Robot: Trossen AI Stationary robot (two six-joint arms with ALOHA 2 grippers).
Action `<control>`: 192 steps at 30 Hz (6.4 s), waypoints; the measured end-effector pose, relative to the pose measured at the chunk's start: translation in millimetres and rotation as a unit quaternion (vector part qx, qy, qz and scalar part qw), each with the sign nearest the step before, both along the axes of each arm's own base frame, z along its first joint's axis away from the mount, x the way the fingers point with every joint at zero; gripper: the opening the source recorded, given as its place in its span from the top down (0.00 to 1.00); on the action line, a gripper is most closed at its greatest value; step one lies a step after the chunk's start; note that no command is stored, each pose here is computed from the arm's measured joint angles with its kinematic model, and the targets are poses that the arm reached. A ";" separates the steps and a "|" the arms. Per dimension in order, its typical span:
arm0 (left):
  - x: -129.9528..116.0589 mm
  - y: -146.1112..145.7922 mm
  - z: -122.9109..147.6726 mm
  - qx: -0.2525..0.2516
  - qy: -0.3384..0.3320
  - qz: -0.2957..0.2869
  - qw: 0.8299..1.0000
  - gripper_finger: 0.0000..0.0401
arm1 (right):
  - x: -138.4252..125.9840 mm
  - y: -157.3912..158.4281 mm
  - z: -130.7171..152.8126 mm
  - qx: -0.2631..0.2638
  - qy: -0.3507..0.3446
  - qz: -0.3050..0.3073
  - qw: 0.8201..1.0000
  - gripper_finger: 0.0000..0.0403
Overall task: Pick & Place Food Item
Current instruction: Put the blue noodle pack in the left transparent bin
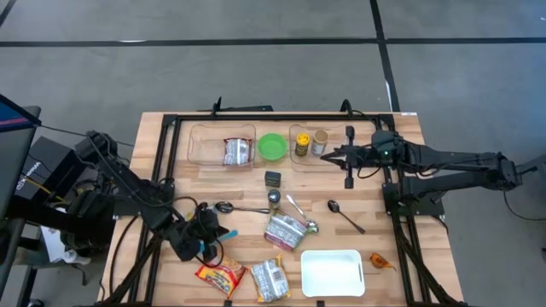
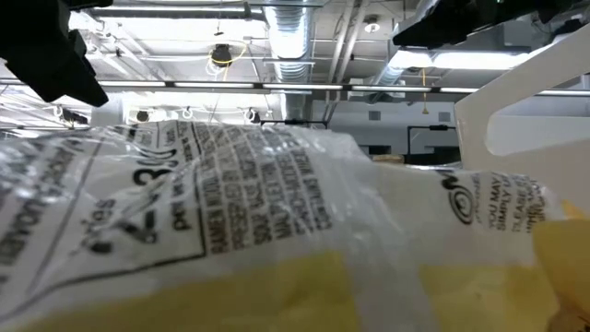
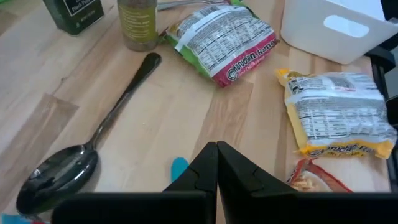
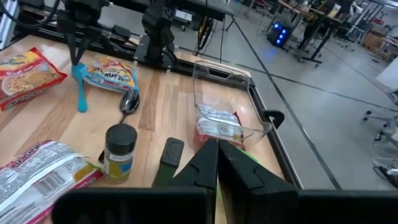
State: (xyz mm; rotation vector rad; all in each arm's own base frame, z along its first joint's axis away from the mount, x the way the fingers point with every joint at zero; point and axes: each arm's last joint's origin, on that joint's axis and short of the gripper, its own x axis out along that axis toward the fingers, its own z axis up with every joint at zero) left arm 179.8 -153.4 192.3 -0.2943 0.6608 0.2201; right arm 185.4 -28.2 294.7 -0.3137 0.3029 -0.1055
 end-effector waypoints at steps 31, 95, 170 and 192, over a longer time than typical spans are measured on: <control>-38.1 -6.9 -6.5 -0.148 0.197 0.162 0.955 1.00 | -1.0 -2.5 -2.0 0.026 0.006 -0.013 1.000 0.99; -64.4 -8.9 -13.5 -0.177 0.328 0.237 0.897 0.54 | -1.0 -2.3 -2.5 0.051 0.005 -0.018 0.999 0.99; -73.4 23.2 -5.8 -0.170 0.075 0.123 0.975 1.00 | -1.4 -2.2 -3.6 0.059 0.010 -0.021 0.998 0.99; -79.7 55.5 38.3 0.076 -0.271 0.185 0.942 1.00 | -1.5 -2.2 -3.6 0.061 0.010 -0.021 0.998 0.99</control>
